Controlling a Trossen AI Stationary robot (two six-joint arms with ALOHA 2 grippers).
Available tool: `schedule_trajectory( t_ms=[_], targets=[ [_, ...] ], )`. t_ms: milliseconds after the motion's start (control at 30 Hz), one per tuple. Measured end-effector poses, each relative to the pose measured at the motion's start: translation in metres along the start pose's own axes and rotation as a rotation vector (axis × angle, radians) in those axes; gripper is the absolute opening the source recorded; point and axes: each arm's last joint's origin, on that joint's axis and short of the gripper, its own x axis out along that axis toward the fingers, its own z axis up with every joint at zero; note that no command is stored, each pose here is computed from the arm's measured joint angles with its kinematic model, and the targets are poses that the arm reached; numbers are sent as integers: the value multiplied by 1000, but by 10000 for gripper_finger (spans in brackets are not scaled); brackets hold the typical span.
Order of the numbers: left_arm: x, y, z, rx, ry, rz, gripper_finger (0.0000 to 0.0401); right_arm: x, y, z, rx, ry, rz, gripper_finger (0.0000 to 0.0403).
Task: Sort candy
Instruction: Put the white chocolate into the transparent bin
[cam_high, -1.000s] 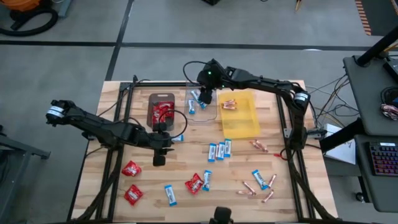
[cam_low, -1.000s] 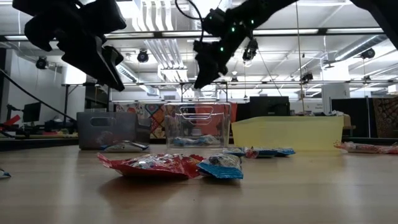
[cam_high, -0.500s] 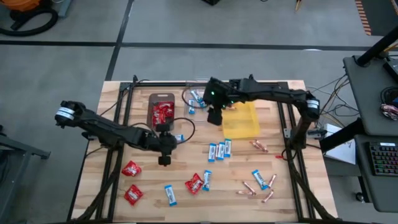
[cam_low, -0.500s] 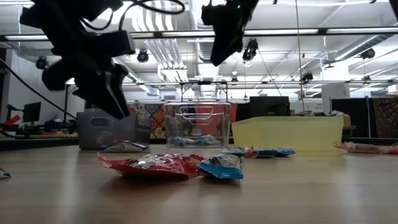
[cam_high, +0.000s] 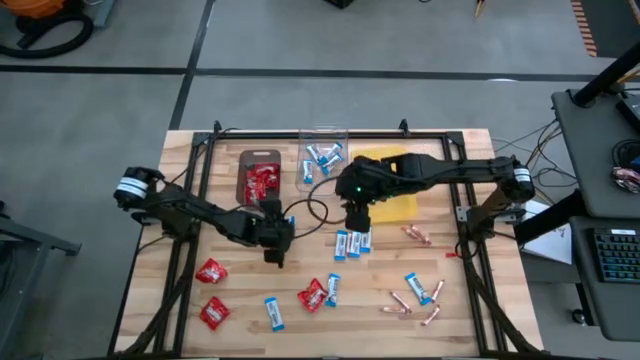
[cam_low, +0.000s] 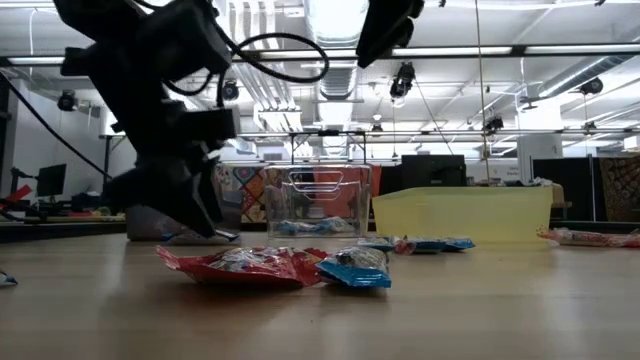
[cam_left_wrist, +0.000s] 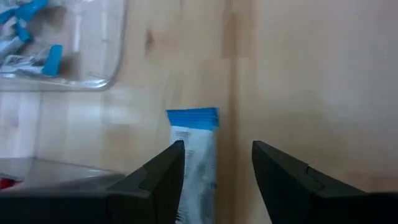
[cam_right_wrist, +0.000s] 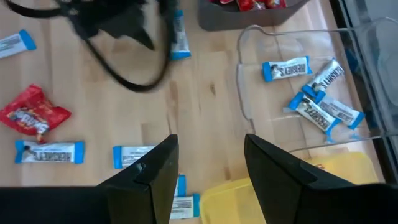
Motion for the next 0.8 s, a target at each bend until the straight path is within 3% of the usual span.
schedule_trajectory(
  t_ms=[333, 667, 800],
  targets=[
    [20, 8, 2, -49, 63, 2, 142, -3, 22, -3, -33, -2, 33, 176],
    [19, 8, 2, -63, 57, -19, 17, -4, 37, -7, -71, 7, 57, 176],
    [18, 8, 4, -68, 54, -23, 18, 1, 44, -13, -82, 30, 65, 176]
  ],
)
